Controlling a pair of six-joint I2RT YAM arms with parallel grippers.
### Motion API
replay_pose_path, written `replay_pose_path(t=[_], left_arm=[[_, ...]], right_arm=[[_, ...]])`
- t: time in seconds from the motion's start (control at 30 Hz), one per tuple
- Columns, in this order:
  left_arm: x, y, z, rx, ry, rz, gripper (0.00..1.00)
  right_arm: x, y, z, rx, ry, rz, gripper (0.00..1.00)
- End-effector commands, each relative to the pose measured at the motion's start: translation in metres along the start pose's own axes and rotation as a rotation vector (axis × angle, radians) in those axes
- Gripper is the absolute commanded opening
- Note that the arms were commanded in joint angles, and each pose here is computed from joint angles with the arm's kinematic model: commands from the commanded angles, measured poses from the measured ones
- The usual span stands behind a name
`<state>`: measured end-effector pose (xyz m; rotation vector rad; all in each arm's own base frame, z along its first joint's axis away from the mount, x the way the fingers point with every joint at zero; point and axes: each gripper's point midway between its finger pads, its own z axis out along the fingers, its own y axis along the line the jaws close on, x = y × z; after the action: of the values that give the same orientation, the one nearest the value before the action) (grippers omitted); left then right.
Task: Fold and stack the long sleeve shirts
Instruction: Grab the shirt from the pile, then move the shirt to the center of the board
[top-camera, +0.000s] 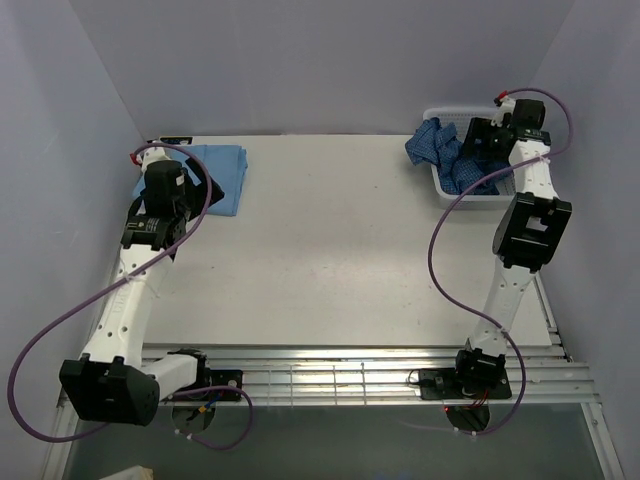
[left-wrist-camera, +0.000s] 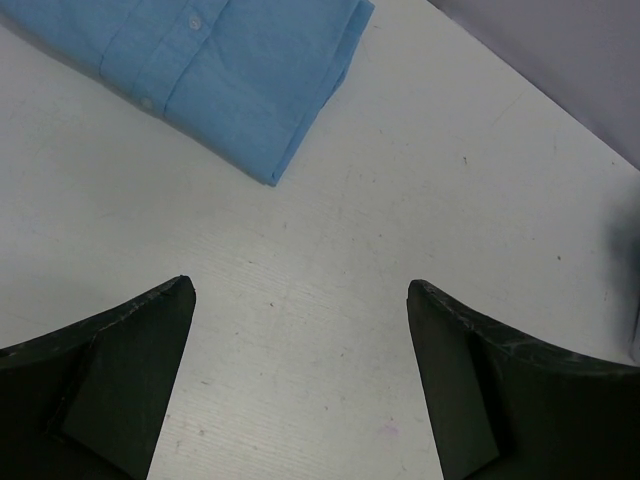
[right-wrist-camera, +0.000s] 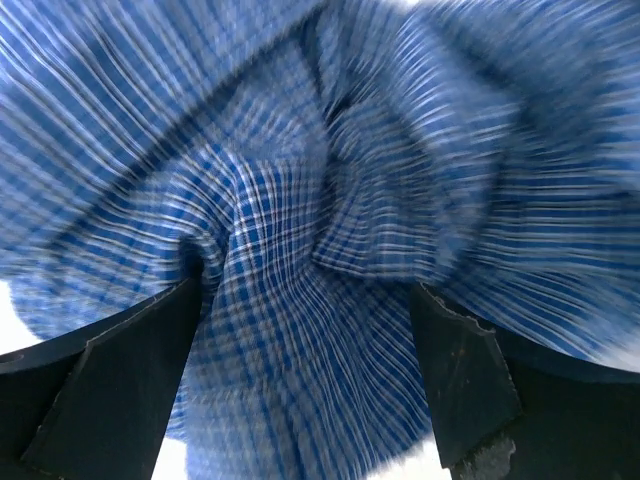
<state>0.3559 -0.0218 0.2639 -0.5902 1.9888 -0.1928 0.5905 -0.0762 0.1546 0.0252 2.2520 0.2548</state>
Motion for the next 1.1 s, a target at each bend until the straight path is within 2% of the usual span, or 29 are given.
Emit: replay_pose_path(t=[0.0,0.2,0.27,0.3,0.33,0.37,0.4,0.43,0.6,0.63,0.7,0.73,0.77,0.93,1.0,1.07], left_arm=[[-0.001,0.002,0.006,-0.025,-0.010,-0.017,0.98],[0.000,0.003,0.015,-0.045,0.003,0.001,0.98],[-0.001,0.004,0.016,-0.049,0.001,0.010,0.98],[0.000,0.004,0.016,-0.048,0.005,0.014,0.98],[-0.002,0.003,0.017,-0.047,0.005,0.020,0.98],[-0.001,0.003,0.017,-0.046,0.008,0.023,0.98],[-0.001,0.002,0.016,-0.043,0.011,0.025,0.98],[-0.003,0.001,0.014,-0.036,0.007,0.027,0.98],[-0.012,-0.001,0.001,-0.012,-0.027,0.039,0.98],[-0.012,-0.001,-0.001,-0.007,-0.030,0.038,0.98],[-0.009,-0.004,-0.007,0.027,-0.023,0.053,0.98],[-0.008,-0.005,-0.009,0.035,-0.021,0.054,0.98],[-0.004,-0.002,-0.012,0.037,-0.021,0.054,0.98],[-0.004,0.003,-0.023,0.045,-0.050,0.057,0.98],[-0.006,0.003,-0.026,0.049,-0.063,0.061,0.98],[-0.007,0.005,-0.028,0.043,-0.070,0.069,0.98]], right_arm=[[0.010,0.019,0.012,-0.131,0.024,-0.078,0.90],[0.052,0.012,0.053,-0.137,0.107,-0.036,0.90],[0.054,0.012,0.062,-0.115,0.100,-0.039,0.99],[0.055,0.013,0.064,-0.110,0.099,-0.034,0.87],[0.051,0.013,0.064,-0.105,0.086,-0.022,0.56],[0.047,0.011,0.063,-0.087,0.073,-0.011,0.40],[0.040,0.009,0.061,-0.076,0.053,-0.007,0.12],[0.026,0.012,0.052,-0.063,0.021,-0.009,0.08],[-0.055,0.019,-0.014,0.029,-0.200,0.023,0.08],[-0.087,0.030,-0.048,0.027,-0.293,0.006,0.08],[-0.112,0.056,-0.081,-0.029,-0.368,-0.014,0.08],[-0.136,0.073,-0.118,-0.048,-0.449,-0.045,0.08],[-0.145,0.087,-0.135,-0.066,-0.483,-0.064,0.08],[-0.178,0.210,-0.227,-0.284,-0.651,-0.261,0.08],[-0.172,0.283,-0.252,-0.428,-0.680,-0.349,0.08],[-0.166,0.329,-0.276,-0.509,-0.721,-0.462,0.08]])
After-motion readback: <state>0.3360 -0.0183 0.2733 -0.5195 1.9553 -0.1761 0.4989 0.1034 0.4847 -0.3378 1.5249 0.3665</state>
